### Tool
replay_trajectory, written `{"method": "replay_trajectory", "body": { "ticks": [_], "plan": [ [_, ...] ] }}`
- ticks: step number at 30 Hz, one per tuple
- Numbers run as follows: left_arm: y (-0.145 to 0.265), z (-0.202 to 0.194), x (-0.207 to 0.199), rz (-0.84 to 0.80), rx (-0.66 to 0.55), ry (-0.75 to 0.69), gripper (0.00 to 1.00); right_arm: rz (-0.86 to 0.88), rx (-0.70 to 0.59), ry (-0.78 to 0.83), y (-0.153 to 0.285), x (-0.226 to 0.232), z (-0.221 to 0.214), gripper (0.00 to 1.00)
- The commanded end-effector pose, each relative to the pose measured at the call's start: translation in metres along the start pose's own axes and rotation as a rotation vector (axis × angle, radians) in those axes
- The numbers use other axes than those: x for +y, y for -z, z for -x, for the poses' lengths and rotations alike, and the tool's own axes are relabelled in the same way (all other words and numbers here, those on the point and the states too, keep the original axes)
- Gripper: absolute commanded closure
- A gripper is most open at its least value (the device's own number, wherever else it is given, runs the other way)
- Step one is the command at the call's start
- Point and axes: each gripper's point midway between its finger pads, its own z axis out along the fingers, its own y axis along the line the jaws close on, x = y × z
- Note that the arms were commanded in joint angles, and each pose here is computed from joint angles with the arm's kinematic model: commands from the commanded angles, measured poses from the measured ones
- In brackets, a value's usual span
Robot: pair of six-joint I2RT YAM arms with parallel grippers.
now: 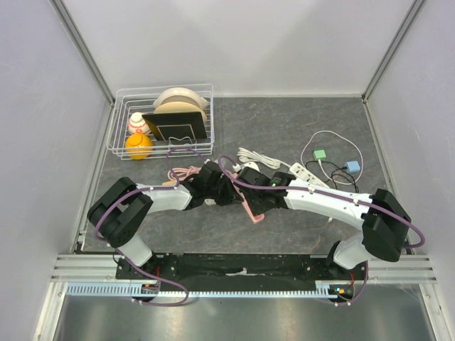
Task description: Insert the plug
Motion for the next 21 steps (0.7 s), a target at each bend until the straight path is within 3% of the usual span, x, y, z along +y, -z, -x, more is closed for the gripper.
{"method": "replay_trajectory", "body": {
  "ticks": [1,21],
  "plan": [
    [-0.016,-0.028,0.003,0.006,0.067,-0.004,0.86,-0.051,0.02,-0.003,-0.006,-0.007,-0.006,1.0],
    [-0.016,-0.026,0.005,0.019,0.06,0.012,0.88,-0.268,0.137,0.07,-0.015,-0.025,-0.029,1.0]
  ]
}}
